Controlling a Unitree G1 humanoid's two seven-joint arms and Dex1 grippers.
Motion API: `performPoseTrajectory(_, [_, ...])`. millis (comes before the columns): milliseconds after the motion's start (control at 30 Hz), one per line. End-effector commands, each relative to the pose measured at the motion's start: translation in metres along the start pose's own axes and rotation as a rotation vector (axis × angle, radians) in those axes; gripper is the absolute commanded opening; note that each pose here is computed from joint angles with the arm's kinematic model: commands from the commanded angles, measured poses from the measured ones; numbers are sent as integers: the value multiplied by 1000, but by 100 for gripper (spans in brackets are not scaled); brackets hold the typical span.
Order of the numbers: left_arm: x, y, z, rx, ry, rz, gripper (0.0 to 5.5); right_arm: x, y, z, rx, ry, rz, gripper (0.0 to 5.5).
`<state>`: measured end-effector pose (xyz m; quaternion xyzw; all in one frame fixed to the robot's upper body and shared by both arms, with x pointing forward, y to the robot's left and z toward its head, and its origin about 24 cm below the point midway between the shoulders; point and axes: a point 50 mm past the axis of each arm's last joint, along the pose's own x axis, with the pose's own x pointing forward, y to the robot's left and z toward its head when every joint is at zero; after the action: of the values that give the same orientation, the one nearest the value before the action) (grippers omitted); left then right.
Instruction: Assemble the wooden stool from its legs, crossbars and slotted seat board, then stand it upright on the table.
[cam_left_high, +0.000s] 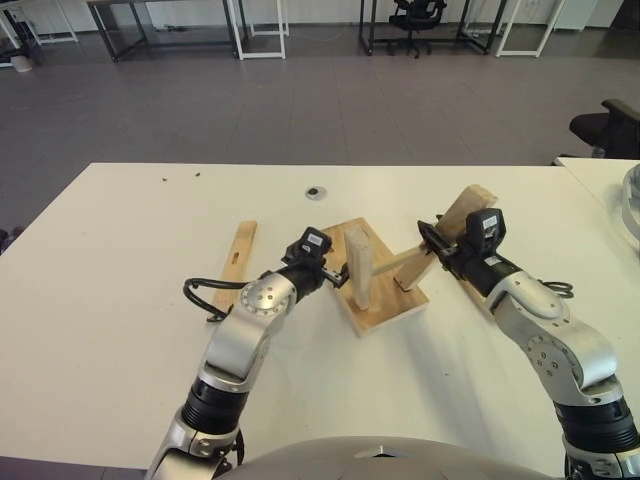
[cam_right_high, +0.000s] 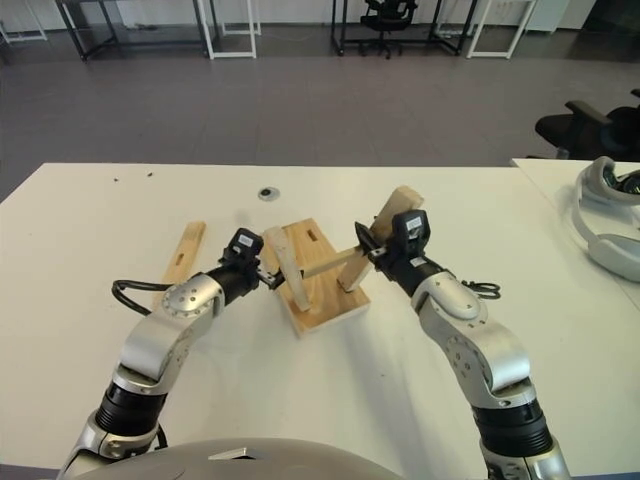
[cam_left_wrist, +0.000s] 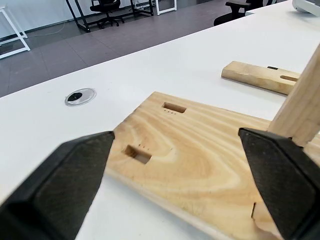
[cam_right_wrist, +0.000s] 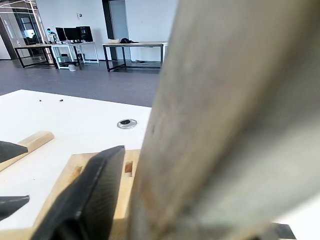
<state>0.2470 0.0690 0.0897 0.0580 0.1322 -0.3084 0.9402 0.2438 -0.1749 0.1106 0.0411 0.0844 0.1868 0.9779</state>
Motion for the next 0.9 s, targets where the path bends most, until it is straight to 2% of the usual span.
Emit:
performPoseTrajectory(33, [-1,-5,-14,-20,57,-3,459,-12,8,-64,140,333,10,286])
performPoseTrajectory(67, [-3,0,-20,-18,74,13,459,-12,11,-61,138,304,26,302])
performPoseTrajectory(200, [-14,22,-26,18,94,72,459,-16,10,-36,96,132,82,302])
performPoseTrajectory(300, [-19,31,-24,45,82,90,459,-26,5,-26,23,64,131,302])
performPoseTrajectory(467, [-32,43,-25,92,87,101,459,-42,-8,-15,58,-35,167,302])
performPoseTrajectory(567, [-45,51,-39,162,168,102,459,-70,-18,-29,38,73,251,302])
performPoseTrajectory(633, [-57,56,-45,204,213,95,459,-92,-38,-41,16,188,265,302])
performPoseTrajectory(700, [-66,57,-49,221,244,63,459,-101,-61,-54,-59,287,259,302])
performPoseTrajectory(800, [-55,51,-55,208,257,-18,459,-66,-82,-70,-166,269,224,302])
performPoseTrajectory(900, [-39,45,-67,249,310,-95,459,-31,-76,-95,-287,342,324,302])
